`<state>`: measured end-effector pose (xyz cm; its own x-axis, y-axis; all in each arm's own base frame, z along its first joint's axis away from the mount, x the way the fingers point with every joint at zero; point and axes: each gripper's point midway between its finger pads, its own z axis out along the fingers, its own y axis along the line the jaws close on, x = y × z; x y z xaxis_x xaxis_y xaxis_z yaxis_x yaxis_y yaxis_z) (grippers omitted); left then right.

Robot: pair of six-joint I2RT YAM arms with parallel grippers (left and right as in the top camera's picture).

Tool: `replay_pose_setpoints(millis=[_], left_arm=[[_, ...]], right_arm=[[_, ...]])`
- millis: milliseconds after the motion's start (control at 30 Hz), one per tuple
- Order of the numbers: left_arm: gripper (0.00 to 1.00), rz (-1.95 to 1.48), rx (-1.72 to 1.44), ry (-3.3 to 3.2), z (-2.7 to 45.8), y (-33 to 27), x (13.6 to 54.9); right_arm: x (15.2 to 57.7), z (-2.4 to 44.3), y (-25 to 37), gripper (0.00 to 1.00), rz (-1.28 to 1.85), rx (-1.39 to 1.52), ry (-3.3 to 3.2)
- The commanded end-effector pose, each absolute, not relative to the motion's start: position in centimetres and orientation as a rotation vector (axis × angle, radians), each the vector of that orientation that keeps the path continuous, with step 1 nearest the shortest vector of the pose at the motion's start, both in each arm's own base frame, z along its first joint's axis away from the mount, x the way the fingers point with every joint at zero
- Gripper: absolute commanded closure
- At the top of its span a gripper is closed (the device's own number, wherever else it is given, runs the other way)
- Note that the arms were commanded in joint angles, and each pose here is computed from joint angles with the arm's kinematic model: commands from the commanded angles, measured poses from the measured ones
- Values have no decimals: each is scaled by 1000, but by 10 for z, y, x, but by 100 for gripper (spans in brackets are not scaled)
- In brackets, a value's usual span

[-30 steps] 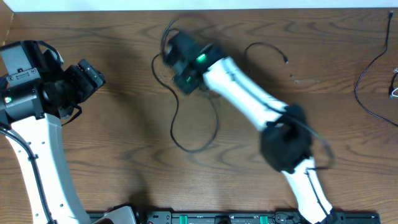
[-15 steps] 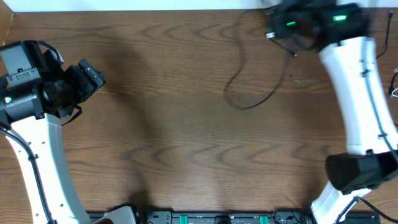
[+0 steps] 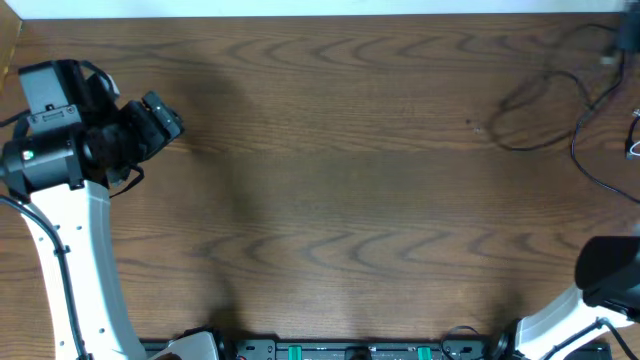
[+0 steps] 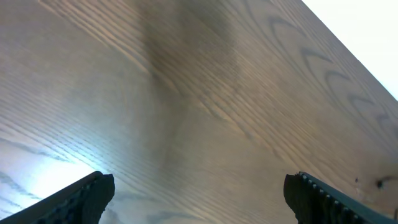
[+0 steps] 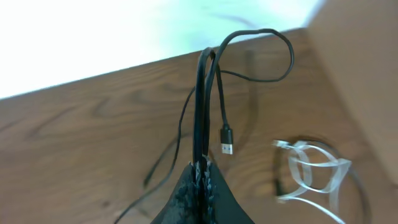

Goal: Untangle cables
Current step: 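Drag the black cable to the upper right with the right gripper, then release the black cable at the right edge and raise the right gripper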

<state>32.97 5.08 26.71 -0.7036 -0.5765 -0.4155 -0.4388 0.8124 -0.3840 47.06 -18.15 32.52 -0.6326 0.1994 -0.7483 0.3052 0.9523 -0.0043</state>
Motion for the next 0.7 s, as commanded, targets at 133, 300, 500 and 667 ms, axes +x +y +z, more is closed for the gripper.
replay_pose_setpoints(millis=[133,300,500,667], left_arm=[[8,-364,-664,2463,273,35,337],[8,-374,-630,2468,274,27,339],[8,-384,-596,2471,275,19,342],[8,-384,-593,2471,275,18,342]], right_arm=[[436,350,-240,99,-239,507,2188],[430,338,-254,99,-262,553,2213],[431,304,-272,99,-291,615,2288],[430,285,-272,23,-267,634,2345]])
